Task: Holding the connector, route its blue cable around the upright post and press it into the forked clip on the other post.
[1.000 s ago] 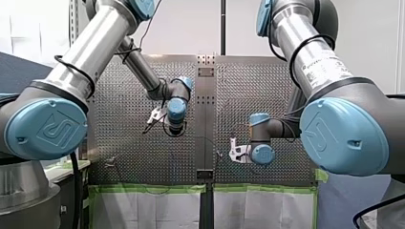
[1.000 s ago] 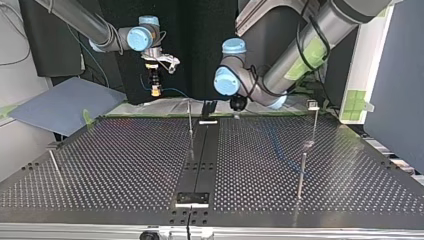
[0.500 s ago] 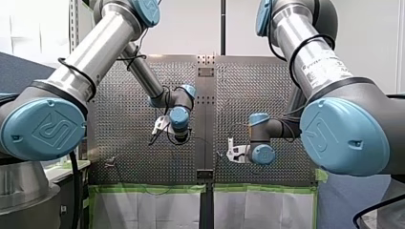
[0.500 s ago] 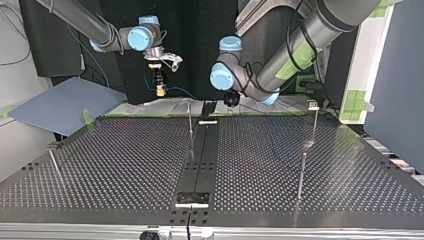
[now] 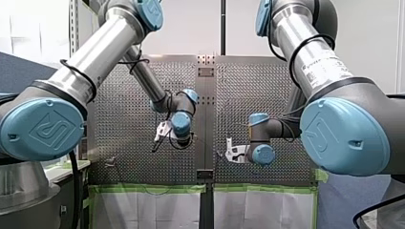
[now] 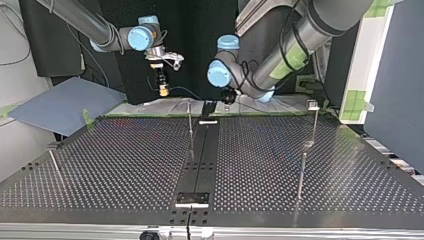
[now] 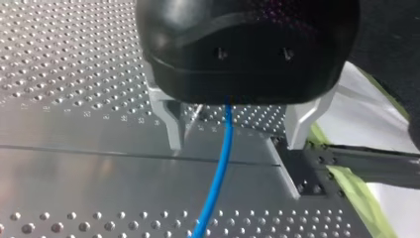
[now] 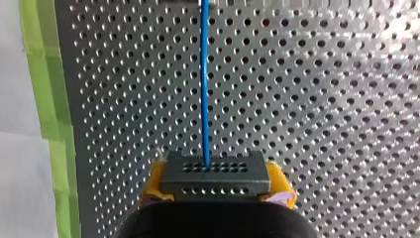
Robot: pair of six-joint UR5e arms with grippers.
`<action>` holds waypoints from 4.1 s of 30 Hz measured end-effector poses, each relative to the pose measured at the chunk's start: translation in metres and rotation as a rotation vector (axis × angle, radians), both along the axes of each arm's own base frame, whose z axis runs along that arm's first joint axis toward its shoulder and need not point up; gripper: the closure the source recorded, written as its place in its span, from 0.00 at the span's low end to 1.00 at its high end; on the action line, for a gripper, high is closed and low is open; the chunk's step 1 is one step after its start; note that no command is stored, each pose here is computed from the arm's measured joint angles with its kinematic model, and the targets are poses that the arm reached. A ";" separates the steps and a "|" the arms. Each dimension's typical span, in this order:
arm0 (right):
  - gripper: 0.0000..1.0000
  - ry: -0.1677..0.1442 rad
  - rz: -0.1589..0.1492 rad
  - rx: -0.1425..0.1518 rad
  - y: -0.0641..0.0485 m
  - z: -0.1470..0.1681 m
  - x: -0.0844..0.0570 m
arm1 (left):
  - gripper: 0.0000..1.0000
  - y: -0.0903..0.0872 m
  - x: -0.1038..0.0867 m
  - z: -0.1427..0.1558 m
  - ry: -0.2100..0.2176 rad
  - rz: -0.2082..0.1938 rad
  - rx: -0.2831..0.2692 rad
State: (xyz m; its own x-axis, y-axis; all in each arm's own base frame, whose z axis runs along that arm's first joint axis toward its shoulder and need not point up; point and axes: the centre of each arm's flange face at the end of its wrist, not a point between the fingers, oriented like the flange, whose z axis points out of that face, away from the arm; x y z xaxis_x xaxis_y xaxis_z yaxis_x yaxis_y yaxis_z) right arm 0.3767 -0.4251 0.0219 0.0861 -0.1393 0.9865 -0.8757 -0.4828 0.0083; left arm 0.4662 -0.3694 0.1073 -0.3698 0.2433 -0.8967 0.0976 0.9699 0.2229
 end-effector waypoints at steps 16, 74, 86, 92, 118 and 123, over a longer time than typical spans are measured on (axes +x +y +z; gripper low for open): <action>1.00 -0.014 0.095 0.003 0.004 0.000 0.008 | 0.00 -0.011 -0.002 -0.014 -0.040 0.024 -0.065; 1.00 -0.004 0.069 0.026 -0.010 -0.001 -0.010 | 0.80 -0.065 -0.017 -0.059 -0.149 0.042 -0.217; 1.00 -0.002 0.062 0.032 -0.013 -0.002 -0.014 | 0.74 -0.065 -0.018 -0.060 -0.148 0.059 -0.263; 1.00 -0.001 0.062 0.033 -0.013 -0.002 -0.014 | 0.72 -0.066 -0.019 -0.060 -0.145 0.053 -0.272; 1.00 -0.007 0.046 0.020 -0.020 -0.001 -0.020 | 0.70 -0.071 -0.025 -0.061 -0.120 -0.021 -0.158; 1.00 -0.007 0.045 0.020 -0.020 -0.001 -0.021 | 0.70 -0.071 -0.027 -0.062 -0.112 -0.032 -0.131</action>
State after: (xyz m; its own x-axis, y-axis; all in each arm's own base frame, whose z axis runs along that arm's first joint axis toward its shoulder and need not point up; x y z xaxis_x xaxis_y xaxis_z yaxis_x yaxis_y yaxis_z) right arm 0.3561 -0.4454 0.0212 0.0860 -0.1547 0.9842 -0.8532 -0.5215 -0.0074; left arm 0.4394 -0.4403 0.0453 -0.2598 0.1315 -0.9567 0.1105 0.9882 0.1058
